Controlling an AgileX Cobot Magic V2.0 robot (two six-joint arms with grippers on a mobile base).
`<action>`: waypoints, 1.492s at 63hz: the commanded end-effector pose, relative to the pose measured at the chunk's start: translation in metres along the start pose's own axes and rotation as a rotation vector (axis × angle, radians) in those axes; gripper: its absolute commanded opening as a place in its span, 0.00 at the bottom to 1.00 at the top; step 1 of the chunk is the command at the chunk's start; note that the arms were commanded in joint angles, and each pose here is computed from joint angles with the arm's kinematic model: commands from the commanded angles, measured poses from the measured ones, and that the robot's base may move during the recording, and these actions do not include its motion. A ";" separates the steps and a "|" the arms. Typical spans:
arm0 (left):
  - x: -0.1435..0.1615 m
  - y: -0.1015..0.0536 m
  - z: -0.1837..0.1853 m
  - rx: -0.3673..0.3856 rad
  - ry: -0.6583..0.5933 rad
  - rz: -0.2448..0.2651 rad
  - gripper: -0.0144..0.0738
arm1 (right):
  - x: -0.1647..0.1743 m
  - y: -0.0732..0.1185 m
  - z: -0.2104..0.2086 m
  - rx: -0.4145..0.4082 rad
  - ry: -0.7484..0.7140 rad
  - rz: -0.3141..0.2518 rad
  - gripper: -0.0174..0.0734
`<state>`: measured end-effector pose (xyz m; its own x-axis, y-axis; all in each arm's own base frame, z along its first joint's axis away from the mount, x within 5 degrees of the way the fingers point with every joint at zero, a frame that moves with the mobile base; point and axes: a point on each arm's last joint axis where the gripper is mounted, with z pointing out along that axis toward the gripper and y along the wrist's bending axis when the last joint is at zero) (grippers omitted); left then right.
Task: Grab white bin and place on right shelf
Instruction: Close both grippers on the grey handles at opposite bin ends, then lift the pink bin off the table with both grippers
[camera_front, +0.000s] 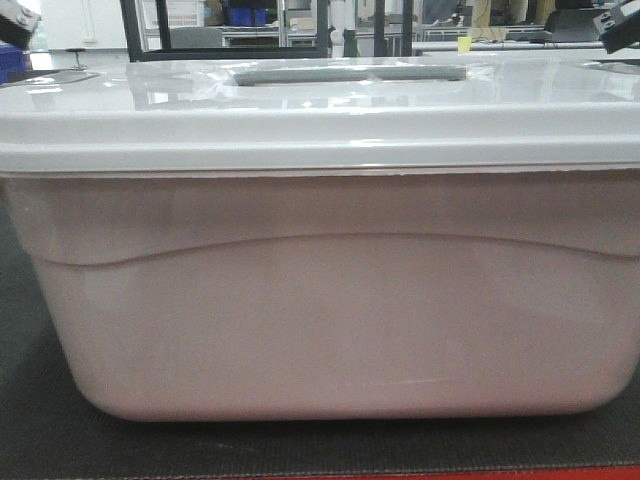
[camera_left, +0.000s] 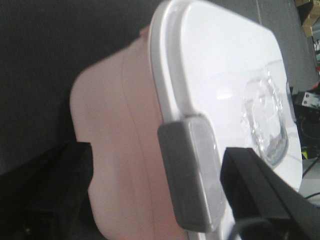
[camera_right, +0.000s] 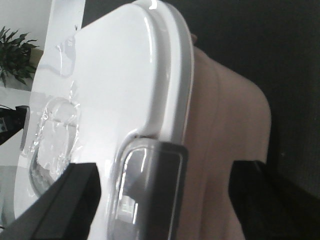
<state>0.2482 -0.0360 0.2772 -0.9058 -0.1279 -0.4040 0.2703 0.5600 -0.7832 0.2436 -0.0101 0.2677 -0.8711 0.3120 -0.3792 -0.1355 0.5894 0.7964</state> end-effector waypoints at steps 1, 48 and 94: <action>0.006 -0.025 -0.002 0.177 0.034 0.004 0.65 | 0.000 0.020 -0.006 -0.160 0.003 -0.020 0.88; 0.006 -0.039 0.009 0.284 0.010 -0.021 0.65 | 0.005 0.037 0.010 -0.232 0.051 -0.051 0.87; 0.013 -0.044 0.020 0.328 0.023 -0.051 0.58 | 0.003 0.041 0.009 -0.265 0.023 -0.039 0.59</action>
<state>0.2417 -0.0672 0.2700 -0.9240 -0.1567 -0.3488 0.2464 0.4537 -0.8564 0.2484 0.0110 0.2695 -0.8699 0.3048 -0.3878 -0.1773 0.5405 0.8225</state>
